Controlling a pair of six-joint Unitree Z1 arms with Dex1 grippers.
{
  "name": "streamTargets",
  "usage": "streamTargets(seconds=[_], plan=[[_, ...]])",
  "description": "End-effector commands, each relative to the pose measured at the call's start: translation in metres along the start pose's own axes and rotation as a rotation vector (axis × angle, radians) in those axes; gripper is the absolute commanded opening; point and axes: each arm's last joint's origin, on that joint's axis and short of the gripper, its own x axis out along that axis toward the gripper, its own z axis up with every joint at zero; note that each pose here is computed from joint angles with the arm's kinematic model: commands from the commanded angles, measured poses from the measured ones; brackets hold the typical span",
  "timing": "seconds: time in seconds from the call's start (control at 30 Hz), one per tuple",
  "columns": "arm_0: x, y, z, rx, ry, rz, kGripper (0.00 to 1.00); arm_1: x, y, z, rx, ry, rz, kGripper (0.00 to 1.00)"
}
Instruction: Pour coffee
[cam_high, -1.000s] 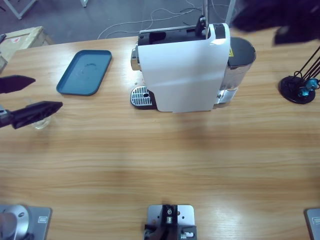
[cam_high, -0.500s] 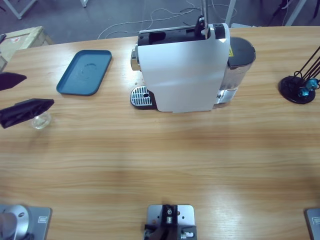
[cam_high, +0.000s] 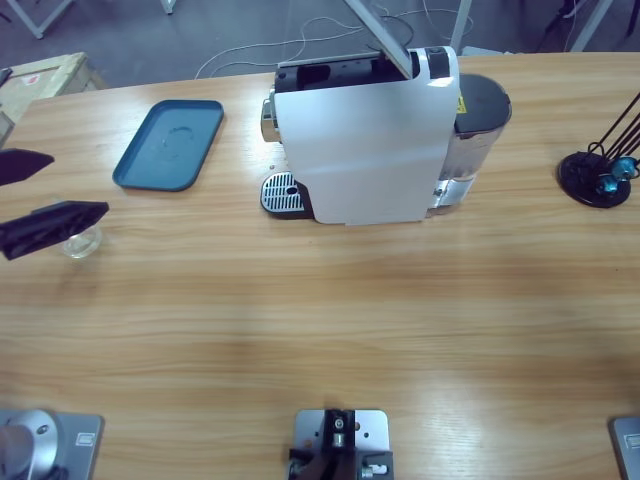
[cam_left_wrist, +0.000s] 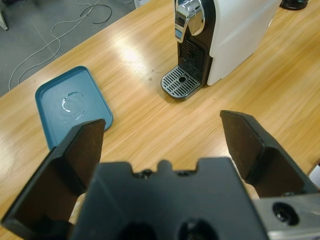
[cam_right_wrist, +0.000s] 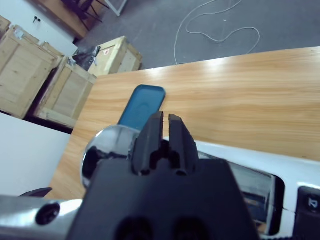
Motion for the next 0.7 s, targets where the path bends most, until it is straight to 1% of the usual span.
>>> streamTargets(seconds=[0.03,0.13,0.2,0.33,0.47,0.7], plan=[[-0.004,0.0,-0.004,-0.024,0.009,0.011,0.987,0.057,0.012,-0.082,-0.109,0.232,-0.037,0.0],[-0.005,0.001,-0.003,-0.021,0.008,0.015,0.987,0.062,0.018,-0.106,-0.138,0.275,-0.04,0.0],[-0.005,0.001,-0.003,-0.019,0.011,0.018,0.987,0.066,0.016,-0.115,-0.147,0.292,-0.054,0.0],[-0.007,0.001,-0.005,-0.019,0.014,0.019,0.987,0.072,0.012,-0.12,-0.151,0.311,-0.069,0.0],[-0.013,0.002,-0.009,-0.018,0.02,0.024,0.987,0.081,-0.005,-0.113,-0.142,0.321,-0.133,0.0],[-0.013,0.002,-0.011,-0.019,0.026,0.027,0.987,0.096,-0.02,-0.129,-0.168,0.418,-0.224,0.0]])
